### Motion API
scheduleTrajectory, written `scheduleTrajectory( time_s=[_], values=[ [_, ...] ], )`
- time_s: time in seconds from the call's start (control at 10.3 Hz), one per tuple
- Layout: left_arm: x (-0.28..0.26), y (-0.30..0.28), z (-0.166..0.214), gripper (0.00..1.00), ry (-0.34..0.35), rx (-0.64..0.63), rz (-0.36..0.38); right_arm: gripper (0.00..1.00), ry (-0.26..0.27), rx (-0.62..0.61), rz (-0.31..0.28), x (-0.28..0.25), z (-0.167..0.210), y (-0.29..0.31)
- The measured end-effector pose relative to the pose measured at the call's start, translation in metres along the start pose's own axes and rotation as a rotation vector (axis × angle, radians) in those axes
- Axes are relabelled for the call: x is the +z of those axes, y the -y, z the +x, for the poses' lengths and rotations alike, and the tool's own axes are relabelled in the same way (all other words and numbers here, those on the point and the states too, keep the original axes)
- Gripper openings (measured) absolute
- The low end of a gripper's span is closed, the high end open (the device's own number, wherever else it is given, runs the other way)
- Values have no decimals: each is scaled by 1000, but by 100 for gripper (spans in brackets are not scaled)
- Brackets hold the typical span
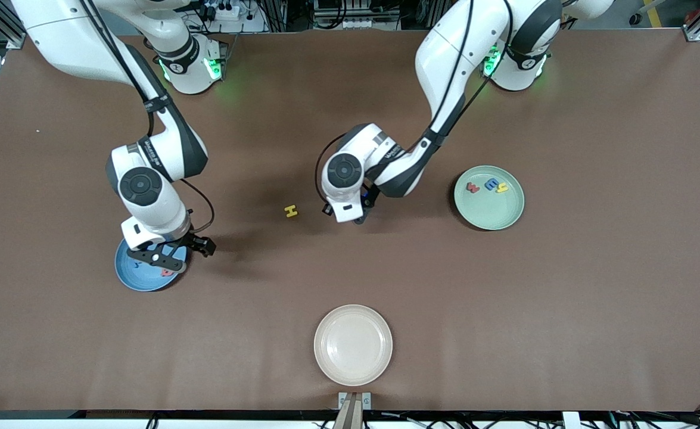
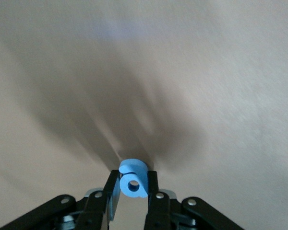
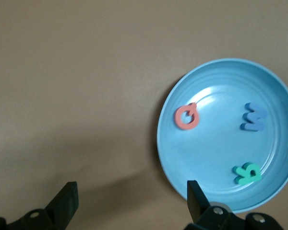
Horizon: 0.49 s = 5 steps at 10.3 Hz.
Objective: Sort uppercase to blue plate, lowercase to green plate
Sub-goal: 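Carry the a to the green plate while the right gripper reaches H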
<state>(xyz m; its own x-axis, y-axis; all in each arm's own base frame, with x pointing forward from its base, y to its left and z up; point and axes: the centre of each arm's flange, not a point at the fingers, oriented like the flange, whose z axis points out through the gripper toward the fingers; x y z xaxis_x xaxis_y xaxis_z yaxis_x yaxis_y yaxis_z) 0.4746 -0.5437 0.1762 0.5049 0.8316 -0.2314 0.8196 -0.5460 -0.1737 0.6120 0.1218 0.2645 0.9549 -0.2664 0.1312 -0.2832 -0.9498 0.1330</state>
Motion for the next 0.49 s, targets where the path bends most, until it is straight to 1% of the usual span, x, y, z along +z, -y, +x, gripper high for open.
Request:
scheduleTrajectory(
  time_s=[0.2, 0.29, 0.39, 0.49],
  values=[
    [-9, 15, 30, 27, 12, 90, 75, 100, 0, -6, -3, 2, 13, -21],
    [-21, 22, 43, 27, 17, 139, 109, 100, 6, -7, -2, 5, 13, -22],
    [-37, 30, 56, 27, 21, 177, 132, 100, 19, -10, 12, 9, 8, -12],
    [-53, 38, 71, 27, 27, 212, 158, 100, 40, -13, 40, 12, -2, 8]
  ],
)
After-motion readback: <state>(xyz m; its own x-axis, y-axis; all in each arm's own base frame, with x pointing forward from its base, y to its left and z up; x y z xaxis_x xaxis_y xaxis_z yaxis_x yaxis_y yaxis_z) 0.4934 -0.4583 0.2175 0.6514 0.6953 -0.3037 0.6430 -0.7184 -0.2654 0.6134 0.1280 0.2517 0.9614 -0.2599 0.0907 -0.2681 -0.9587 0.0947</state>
